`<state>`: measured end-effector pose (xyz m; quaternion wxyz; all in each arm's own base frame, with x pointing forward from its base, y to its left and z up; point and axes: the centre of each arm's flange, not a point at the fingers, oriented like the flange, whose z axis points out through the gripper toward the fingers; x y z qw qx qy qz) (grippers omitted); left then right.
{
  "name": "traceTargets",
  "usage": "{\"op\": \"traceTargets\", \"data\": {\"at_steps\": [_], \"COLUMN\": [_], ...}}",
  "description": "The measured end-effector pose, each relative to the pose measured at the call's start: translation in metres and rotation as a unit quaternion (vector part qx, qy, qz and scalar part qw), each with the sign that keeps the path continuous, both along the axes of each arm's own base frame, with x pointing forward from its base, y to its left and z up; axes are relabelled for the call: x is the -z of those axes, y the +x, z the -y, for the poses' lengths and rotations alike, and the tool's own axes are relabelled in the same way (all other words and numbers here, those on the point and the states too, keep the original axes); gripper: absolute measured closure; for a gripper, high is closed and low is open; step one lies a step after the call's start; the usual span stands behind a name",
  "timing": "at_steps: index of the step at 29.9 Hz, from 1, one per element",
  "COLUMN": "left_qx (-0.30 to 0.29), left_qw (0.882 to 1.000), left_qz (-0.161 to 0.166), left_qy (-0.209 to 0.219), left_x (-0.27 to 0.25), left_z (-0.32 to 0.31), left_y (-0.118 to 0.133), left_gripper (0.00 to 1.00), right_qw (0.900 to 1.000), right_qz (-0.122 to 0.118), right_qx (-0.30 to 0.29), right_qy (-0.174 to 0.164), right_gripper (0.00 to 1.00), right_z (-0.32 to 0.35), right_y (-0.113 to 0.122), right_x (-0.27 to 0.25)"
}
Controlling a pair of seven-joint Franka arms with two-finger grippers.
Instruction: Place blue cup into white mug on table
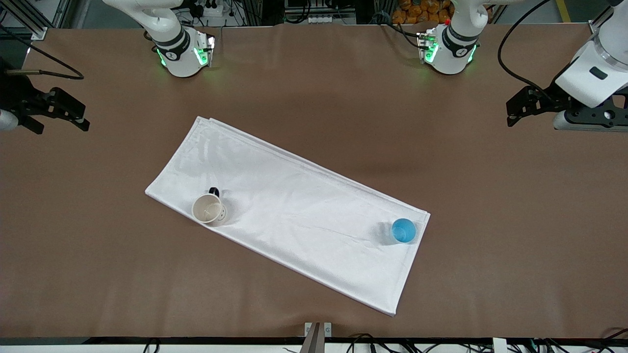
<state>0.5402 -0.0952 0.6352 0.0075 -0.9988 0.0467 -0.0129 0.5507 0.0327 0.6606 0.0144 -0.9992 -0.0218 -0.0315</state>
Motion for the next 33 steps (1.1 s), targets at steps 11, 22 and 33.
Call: {"op": "traceTargets", "data": {"at_steps": [11,22,33], "left_qx": [0.001,0.011,0.039], "left_qw": [1.000,0.999,0.999], "left_qz": [-0.004,-0.035,-0.032], "left_qy": [0.000,-0.001,-0.013], "left_x": [0.005,0.063,0.166], "left_z": [0.002,0.016,0.087], "left_y": [0.005,0.041,0.087], "left_gripper": [0.00,0.00,0.00], "right_qw": [1.000,1.000,1.000], "right_qz": [0.000,-0.004,-0.007], "right_qx": [-0.006,-0.006,-0.008], "right_qy": [0.000,0.000,0.000], "right_gripper": [0.00,0.00,0.00], "right_z": [-0.006,-0.006,-0.008], "right_y": [0.000,-0.001,-0.001], "right_x": [0.000,0.001,0.003]}}
